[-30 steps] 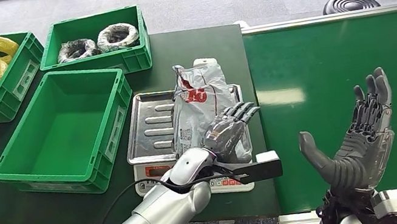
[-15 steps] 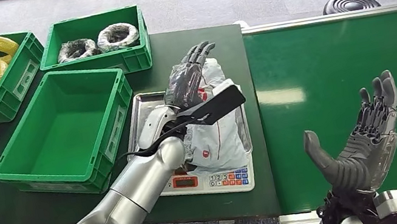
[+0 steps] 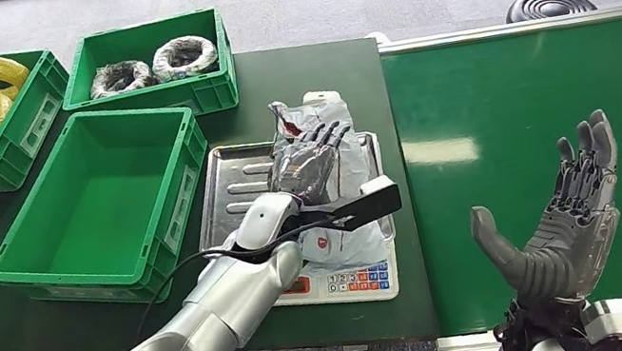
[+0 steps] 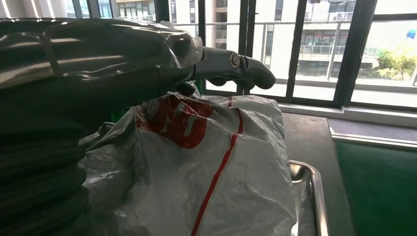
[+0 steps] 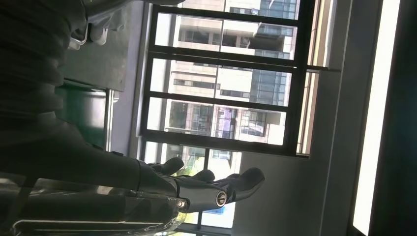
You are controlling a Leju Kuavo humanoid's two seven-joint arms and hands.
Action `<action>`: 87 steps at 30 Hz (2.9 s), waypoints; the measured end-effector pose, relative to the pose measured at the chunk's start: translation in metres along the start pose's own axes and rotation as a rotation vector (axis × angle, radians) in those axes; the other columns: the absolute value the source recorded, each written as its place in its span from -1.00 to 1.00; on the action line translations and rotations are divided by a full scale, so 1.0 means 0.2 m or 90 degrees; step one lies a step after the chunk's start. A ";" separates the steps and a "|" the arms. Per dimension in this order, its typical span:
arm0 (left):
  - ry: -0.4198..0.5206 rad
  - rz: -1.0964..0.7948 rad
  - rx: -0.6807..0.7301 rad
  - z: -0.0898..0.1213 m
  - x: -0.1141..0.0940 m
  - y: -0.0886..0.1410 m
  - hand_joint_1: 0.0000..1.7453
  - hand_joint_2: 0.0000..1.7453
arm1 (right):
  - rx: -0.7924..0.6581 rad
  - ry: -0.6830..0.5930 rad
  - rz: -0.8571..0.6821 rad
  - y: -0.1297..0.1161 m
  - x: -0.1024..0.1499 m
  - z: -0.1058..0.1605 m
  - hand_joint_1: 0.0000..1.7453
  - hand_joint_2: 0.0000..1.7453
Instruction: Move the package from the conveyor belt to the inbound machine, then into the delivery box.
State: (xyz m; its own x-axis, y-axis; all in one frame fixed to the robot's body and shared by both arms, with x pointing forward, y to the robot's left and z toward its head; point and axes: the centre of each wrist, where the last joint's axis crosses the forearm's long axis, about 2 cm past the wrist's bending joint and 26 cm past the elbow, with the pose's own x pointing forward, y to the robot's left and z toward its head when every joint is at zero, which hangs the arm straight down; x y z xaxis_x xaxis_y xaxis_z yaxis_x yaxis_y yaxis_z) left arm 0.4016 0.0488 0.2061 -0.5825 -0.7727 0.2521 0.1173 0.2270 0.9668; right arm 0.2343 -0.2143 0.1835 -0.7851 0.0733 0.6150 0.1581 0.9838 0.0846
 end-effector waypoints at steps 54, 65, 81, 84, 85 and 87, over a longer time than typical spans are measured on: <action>-0.042 0.330 0.374 0.05 -0.24 0.40 0.92 1.00 | 0.000 0.010 -0.009 0.02 -0.03 0.00 -1.00 1.00; 0.033 0.270 0.468 0.12 -0.36 0.44 0.88 1.00 | 0.003 0.014 0.000 0.03 -0.03 0.02 -1.00 1.00; 0.271 0.165 0.533 0.30 -0.79 0.35 0.91 1.00 | 0.008 0.023 0.001 0.03 -0.03 0.05 -1.00 1.00; 0.316 0.157 0.529 0.38 -0.90 0.31 0.83 1.00 | 0.009 0.028 0.001 0.03 -0.03 0.06 -1.00 1.00; 0.332 0.158 0.529 0.40 -0.93 0.30 0.35 1.00 | 0.010 0.029 0.000 0.03 -0.02 0.06 -1.00 1.00; 0.361 0.164 0.531 0.45 -0.99 0.27 -0.59 1.00 | 0.013 0.031 -0.004 0.03 -0.02 0.07 -1.00 1.00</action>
State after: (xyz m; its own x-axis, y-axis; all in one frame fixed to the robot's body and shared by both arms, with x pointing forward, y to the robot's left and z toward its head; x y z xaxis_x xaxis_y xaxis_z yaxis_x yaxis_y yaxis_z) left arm 0.4508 0.2686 0.2053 -0.1301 -0.7585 0.6386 -0.5342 0.5962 0.5994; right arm 0.2310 -0.2060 0.1705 -0.7558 0.0598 0.6521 0.1411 0.9873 0.0730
